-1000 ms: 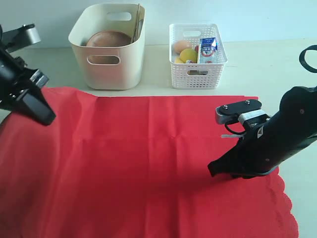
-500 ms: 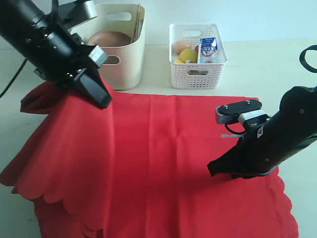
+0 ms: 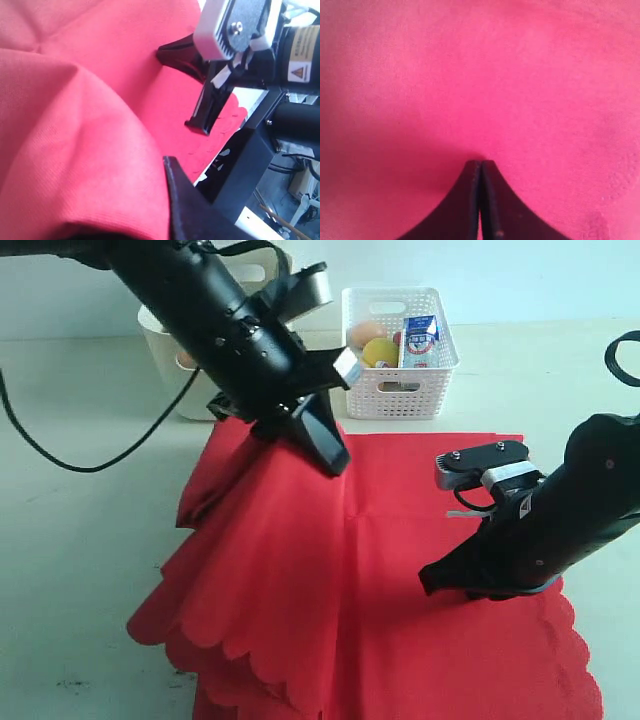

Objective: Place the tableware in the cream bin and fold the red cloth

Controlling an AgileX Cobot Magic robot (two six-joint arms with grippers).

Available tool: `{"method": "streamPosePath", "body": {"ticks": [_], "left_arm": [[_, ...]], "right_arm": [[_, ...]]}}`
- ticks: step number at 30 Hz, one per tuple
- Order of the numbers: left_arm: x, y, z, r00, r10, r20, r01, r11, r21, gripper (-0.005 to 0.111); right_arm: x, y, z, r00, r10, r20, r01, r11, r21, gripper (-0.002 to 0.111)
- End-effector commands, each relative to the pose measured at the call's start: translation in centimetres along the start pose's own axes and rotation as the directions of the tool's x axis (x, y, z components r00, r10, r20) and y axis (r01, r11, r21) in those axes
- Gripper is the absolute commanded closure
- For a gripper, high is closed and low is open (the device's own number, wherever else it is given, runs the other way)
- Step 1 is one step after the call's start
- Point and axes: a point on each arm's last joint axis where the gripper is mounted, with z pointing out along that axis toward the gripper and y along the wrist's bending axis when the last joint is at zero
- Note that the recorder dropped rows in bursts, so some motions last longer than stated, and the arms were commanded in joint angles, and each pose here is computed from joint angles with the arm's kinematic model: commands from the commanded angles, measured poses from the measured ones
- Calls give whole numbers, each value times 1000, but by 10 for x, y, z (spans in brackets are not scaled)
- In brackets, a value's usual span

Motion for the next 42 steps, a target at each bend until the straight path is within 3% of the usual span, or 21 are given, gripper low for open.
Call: {"method": "streamPosePath", "body": {"ticks": [1, 8, 12, 21, 24, 28, 33, 35, 39, 42], "left_arm": [[-14, -10, 17, 1000, -23, -6, 24, 998, 57, 105], [-30, -29, 29, 999, -30, 18, 27, 984, 175, 105], [-30, -26, 32, 999, -33, 7, 31, 988, 154, 105], [-34, -10, 57, 992, -117, -45, 124, 975, 187, 105], [-39, -6, 69, 987, -157, -22, 158, 964, 213, 105], [-44, -1, 88, 981, -194, 6, 188, 958, 216, 90], [-47, 0, 101, 983, -180, 17, 167, 941, 293, 47], [-48, -5, 96, 990, -138, 19, 126, 945, 303, 38], [-48, -18, 80, 999, -38, -2, 37, 948, 316, 37], [-49, -24, 64, 999, 44, 15, -47, 968, 245, 37]], "right_arm": [[1, 1, 2, 1000, -1, -27, 0, 1000, -3, 108], [1, 4, -19, 1000, -20, 6, 20, 1000, -17, 108], [3, 2, -41, 999, -28, 39, 27, 999, 18, 108], [9, -23, -106, 993, -65, 96, 30, 944, 328, 108], [12, -27, -121, 989, -68, 129, 14, 926, 377, 108], [16, -29, -126, 991, -58, 123, 5, 921, 389, 108], [17, -31, -127, 993, -63, 103, 15, 911, 412, 108], [18, -32, -127, 993, -71, 98, 23, 905, 425, 108], [18, -34, -128, 993, -82, 85, 35, 894, 447, 108], [18, -34, -128, 993, -82, 85, 35, 894, 447, 108]]}}
